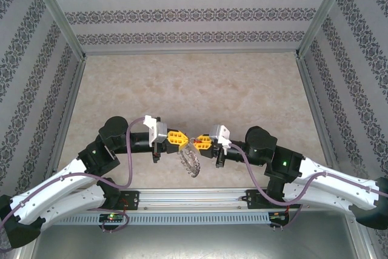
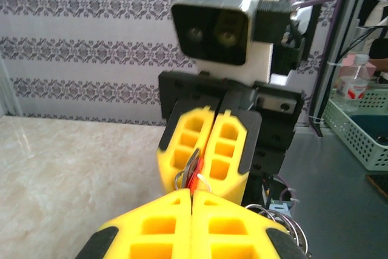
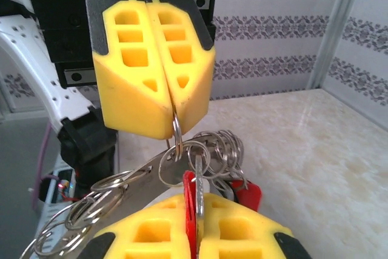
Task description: Put the keys on the keyring
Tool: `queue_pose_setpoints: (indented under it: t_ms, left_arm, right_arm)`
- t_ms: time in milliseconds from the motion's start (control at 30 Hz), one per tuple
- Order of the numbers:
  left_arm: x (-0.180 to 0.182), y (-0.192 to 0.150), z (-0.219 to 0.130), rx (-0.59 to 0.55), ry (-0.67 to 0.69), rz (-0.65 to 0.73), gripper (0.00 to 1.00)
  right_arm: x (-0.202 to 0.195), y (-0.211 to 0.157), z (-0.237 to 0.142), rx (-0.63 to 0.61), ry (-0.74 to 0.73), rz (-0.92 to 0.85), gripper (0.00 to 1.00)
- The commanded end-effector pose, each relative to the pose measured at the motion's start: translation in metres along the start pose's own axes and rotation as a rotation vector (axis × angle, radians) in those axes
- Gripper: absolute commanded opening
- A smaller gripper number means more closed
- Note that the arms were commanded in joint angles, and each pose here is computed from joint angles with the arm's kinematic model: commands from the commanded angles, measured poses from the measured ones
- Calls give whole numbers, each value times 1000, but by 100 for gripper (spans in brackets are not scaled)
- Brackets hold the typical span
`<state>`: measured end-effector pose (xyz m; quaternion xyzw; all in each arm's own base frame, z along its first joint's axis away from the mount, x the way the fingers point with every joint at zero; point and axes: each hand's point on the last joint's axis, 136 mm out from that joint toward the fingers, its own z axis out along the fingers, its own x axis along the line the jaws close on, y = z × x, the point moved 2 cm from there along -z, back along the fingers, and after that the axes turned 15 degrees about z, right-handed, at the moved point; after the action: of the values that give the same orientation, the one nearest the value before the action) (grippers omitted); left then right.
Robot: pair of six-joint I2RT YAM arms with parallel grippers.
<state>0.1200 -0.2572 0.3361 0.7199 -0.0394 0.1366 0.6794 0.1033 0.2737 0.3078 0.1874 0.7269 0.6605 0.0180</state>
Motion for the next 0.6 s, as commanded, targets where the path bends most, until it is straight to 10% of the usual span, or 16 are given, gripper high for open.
queue_pose_setpoints:
  t_ms: [0, 133, 300, 567]
  left_arm:
    - [13, 8, -8, -32, 94, 51, 0]
    - [14, -5, -10, -11, 126, 44, 1]
    - [11, -17, -15, -3, 154, 15, 32]
    - [24, -45, -33, -22, 352, -37, 54]
  right_arm:
    - [-5, 15, -10, -1, -70, -42, 0]
    - [-10, 21, -6, 26, -110, -57, 0]
    - [-24, 21, 11, 117, -197, -76, 0]
    - [-55, 12, 42, 322, -351, -77, 0]
